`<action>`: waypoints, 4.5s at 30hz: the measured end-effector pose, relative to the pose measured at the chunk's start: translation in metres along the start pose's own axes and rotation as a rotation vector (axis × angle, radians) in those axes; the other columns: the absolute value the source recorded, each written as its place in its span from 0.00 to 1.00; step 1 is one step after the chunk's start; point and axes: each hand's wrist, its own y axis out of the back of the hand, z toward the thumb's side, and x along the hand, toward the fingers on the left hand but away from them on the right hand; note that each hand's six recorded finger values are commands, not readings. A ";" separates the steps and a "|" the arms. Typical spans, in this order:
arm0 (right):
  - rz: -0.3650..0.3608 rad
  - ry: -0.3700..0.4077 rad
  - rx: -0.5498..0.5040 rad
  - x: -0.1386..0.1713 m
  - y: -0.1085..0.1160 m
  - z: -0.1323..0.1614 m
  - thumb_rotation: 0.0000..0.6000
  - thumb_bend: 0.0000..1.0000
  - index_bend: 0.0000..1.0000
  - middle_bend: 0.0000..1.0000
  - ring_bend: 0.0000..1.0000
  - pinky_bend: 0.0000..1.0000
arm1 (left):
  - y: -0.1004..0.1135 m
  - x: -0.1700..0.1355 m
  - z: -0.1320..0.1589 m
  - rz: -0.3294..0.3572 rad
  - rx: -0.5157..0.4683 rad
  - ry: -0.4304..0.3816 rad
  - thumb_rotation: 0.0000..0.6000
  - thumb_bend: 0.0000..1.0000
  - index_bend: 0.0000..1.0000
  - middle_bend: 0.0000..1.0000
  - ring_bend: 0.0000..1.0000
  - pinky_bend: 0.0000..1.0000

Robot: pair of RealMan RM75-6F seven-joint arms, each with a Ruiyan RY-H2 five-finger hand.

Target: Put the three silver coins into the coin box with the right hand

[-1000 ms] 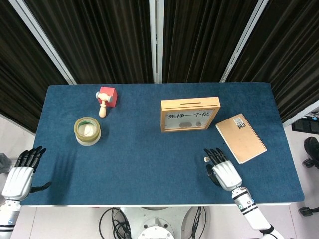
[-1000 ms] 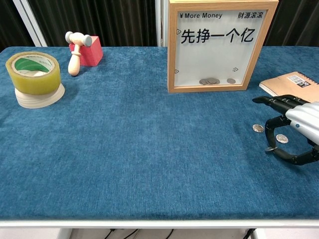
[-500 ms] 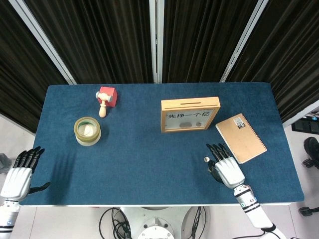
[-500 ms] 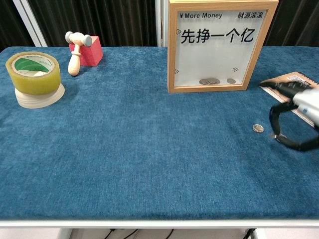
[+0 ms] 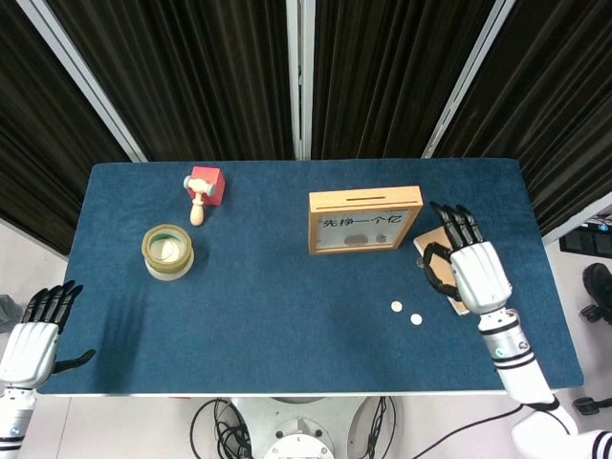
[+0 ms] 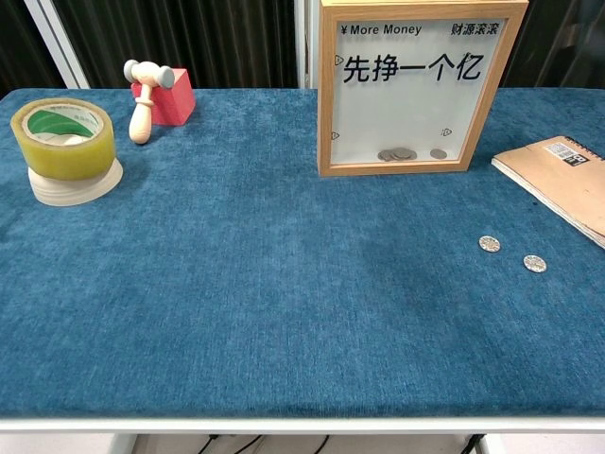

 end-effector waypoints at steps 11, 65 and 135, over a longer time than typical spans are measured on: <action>0.092 -0.085 -0.037 -0.073 0.050 0.001 1.00 0.48 0.75 0.00 0.00 0.00 | 0.004 0.003 0.009 0.000 0.005 -0.031 1.00 0.00 0.06 0.01 0.00 0.00; 0.672 -0.330 -0.085 -0.196 -0.002 0.036 1.00 0.48 0.74 0.01 0.00 0.00 | 0.015 0.007 -0.016 0.002 0.010 0.026 1.00 0.00 0.06 0.01 0.00 0.00; 0.273 -0.115 0.106 0.095 -0.057 -0.054 1.00 0.25 0.00 0.00 0.00 0.00 | 0.011 0.010 0.003 0.032 0.064 -0.001 1.00 0.00 0.06 0.01 0.00 0.00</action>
